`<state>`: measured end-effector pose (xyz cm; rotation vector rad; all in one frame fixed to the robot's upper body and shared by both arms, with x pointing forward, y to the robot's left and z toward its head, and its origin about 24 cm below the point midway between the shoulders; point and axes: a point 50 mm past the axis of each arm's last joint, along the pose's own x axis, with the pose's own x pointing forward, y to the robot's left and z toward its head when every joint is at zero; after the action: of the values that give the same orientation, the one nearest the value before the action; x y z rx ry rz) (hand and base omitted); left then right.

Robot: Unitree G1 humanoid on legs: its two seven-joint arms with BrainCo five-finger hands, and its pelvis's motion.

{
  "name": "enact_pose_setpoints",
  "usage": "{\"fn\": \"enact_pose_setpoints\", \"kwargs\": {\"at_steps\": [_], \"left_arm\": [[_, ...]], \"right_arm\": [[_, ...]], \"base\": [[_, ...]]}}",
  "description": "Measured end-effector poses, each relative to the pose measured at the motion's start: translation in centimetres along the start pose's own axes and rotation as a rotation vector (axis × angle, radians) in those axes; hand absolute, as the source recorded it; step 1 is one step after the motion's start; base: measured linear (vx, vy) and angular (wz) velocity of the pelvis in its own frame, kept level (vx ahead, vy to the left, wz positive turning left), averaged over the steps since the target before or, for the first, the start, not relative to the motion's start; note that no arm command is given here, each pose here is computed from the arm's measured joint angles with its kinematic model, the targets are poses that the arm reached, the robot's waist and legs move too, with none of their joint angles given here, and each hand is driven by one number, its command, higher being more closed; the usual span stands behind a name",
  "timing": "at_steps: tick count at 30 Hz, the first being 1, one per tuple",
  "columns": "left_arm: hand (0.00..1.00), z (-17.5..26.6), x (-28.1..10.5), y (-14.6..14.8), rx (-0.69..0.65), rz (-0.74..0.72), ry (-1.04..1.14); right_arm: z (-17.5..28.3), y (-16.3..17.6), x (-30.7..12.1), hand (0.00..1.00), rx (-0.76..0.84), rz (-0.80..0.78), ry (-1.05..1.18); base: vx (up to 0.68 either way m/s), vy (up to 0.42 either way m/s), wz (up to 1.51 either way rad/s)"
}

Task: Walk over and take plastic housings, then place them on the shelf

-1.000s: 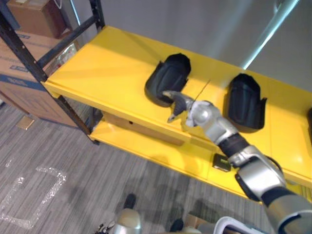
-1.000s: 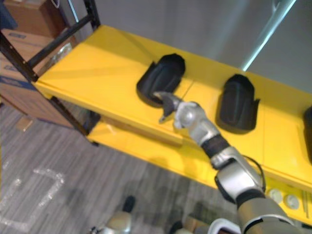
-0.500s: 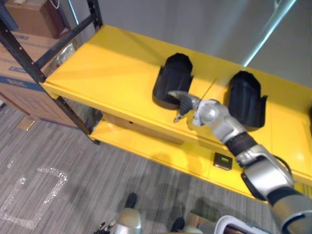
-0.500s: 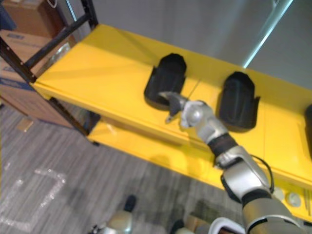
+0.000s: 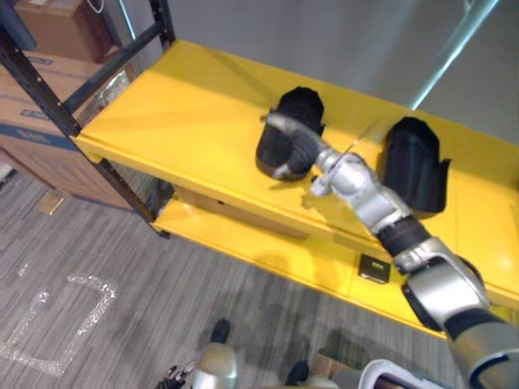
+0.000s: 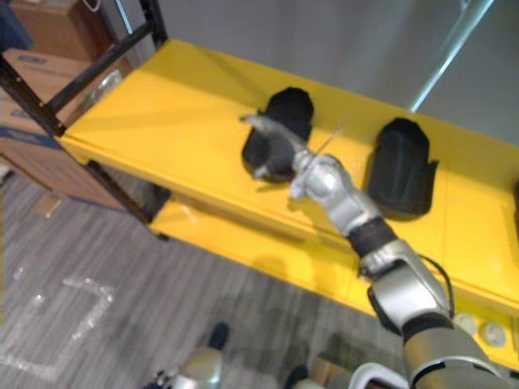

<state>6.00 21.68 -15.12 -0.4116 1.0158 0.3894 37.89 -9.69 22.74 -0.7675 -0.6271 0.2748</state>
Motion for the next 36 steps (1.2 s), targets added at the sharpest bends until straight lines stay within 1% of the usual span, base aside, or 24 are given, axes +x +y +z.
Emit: {"fn": "enact_pose_setpoints", "kwargs": {"at_steps": [3,4,6,7,9,10,13,18,22,28,32,36], "left_arm": [[0.0,-0.1,0.0,-0.1,-0.003,-0.002,-0.007],[0.0,-0.1,0.0,-0.2,-0.001,-0.004,-0.007],[0.0,-0.1,0.0,-0.2,0.003,-0.008,-0.005],[0.0,-0.2,0.0,-0.2,0.002,-0.007,-0.004],[0.0,-0.5,-0.1,-0.3,-0.004,-0.005,0.006],[0.0,-0.7,-0.1,-0.1,-0.005,-0.001,0.012],[0.0,-1.1,-0.2,0.0,-0.004,0.008,0.008],[0.0,-1.1,-0.3,0.2,-0.002,0.013,-0.02],[0.0,-0.9,-0.3,0.2,-0.002,0.013,-0.04],[0.0,-0.8,-0.3,0.2,-0.001,0.014,-0.04],[0.0,-0.8,-0.3,0.3,0.001,0.018,-0.04],[0.0,-0.9,-0.4,0.6,0.003,0.027,-0.038]], "right_arm": [[-0.1,-1.8,0.1,0.0,0.041,-0.179,0.014],[-0.2,-2.1,0.0,0.0,0.052,-0.21,0.022],[-1.0,-2.9,-1.4,0.0,0.153,-0.338,0.067],[-1.6,-2.9,-2.3,0.0,0.207,-0.385,0.094],[-3.6,-1.1,-5.2,0.0,0.33,-0.433,0.208],[-4.0,-0.3,-5.8,0.0,0.353,-0.428,0.238],[-4.9,3.9,-8.8,0.0,0.468,-0.381,0.36],[-4.3,6.1,-9.5,0.0,0.478,-0.331,0.377],[-3.9,6.9,-9.5,0.0,0.503,-0.303,0.376],[-3.3,7.2,-9.2,0.0,0.535,-0.283,0.327],[-3.1,8.1,-9.3,0.0,0.591,-0.233,0.333],[-3.0,9.2,-9.6,0.0,0.605,-0.167,0.348]], "base": [[-0.01,-0.007,0.04],[0.0,0.0,0.0],[0.0,0.0,0.0],[0.0,0.0,0.0],[-0.02,0.003,-0.05],[-0.02,0.003,-0.09],[-0.03,0.001,-0.22],[-0.02,-0.008,-0.19],[0.03,-0.002,-0.01],[0.0,0.0,0.0],[0.0,-0.007,-0.06],[-0.03,-0.004,-0.17]]}}
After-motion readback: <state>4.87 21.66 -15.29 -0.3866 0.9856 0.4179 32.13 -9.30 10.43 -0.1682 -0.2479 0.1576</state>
